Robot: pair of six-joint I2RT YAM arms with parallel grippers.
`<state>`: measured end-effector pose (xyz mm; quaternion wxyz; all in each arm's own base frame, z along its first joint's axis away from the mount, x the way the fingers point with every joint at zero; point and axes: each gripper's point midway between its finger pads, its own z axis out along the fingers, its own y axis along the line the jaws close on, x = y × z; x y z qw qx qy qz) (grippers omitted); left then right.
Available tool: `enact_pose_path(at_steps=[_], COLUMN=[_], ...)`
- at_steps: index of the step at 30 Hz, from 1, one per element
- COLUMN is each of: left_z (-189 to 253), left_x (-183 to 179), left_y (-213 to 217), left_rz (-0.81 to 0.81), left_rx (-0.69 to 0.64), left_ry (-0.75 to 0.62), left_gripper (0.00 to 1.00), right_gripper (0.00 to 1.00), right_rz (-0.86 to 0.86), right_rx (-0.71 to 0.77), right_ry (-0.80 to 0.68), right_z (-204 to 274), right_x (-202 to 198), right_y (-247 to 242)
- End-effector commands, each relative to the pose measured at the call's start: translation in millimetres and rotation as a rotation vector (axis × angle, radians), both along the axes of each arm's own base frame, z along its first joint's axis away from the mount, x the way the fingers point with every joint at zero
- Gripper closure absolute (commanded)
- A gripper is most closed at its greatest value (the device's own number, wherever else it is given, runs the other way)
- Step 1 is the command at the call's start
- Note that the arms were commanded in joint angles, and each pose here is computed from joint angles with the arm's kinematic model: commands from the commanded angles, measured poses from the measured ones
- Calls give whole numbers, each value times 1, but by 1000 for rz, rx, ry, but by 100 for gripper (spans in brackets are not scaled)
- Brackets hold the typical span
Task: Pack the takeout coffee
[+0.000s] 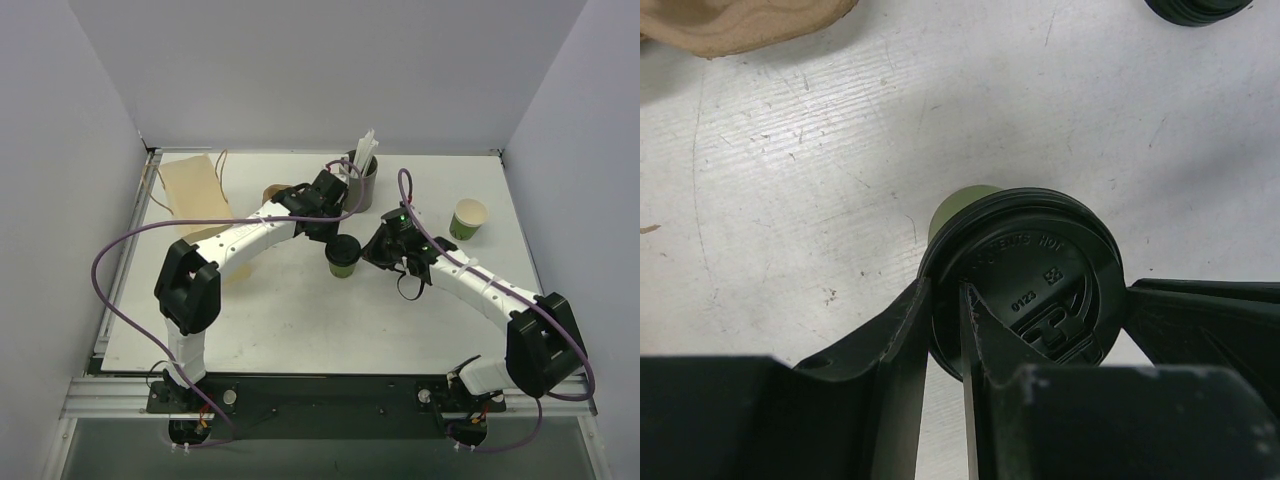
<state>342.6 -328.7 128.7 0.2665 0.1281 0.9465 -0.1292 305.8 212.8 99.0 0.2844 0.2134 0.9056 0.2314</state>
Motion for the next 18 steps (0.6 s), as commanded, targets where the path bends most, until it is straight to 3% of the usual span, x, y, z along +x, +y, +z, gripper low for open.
enact_pose_path(at_steps=[1,10,18], left_z=[-54,-25,-1], left_x=[-48,-26,-20], left_y=[13,9,-4], left_rz=[-58,-68,-120], left_rx=[111,68,14], left_ry=[230,173,150], left_gripper=[72,67,63], right_gripper=[84,80,80], right_rz=[78,57,41], right_rx=[-181,-117,-92], right_ry=[266,134,96], right_z=[-55,11,32], right_x=[-64,-31,-26], right_y=[-24,-15,-19])
